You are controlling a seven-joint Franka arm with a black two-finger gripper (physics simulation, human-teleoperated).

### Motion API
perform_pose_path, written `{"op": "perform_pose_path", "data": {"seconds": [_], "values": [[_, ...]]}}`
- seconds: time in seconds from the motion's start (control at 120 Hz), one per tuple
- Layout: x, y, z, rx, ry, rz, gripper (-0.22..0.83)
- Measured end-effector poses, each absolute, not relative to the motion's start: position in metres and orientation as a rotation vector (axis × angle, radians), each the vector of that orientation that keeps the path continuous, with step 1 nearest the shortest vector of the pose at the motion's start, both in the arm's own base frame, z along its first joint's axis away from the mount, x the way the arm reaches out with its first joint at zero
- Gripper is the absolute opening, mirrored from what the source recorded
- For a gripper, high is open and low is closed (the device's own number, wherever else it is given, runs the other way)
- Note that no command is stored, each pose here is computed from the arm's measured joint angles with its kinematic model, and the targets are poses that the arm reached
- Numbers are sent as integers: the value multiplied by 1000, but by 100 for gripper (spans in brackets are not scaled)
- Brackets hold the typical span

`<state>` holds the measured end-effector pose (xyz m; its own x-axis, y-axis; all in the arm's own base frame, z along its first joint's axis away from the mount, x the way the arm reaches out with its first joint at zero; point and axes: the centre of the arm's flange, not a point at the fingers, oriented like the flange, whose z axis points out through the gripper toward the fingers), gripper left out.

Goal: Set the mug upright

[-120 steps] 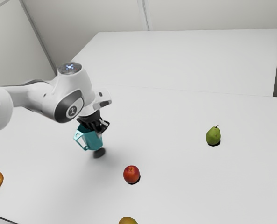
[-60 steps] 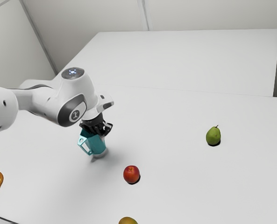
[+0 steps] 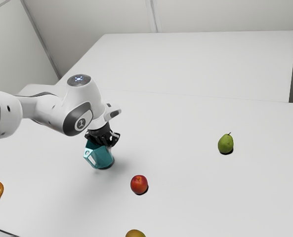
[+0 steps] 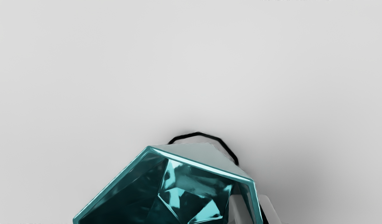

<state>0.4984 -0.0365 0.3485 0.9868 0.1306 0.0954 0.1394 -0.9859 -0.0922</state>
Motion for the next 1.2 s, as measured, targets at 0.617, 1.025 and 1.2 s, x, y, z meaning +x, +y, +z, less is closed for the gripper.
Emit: {"op": "perform_pose_path", "data": {"seconds": [0.617, 1.025, 1.2], "values": [[496, -46, 412, -3010, -194, -312, 53], [542, -87, 540, -3081, -190, -201, 59], [553, -107, 574, -3107, -143, -110, 60]]}}
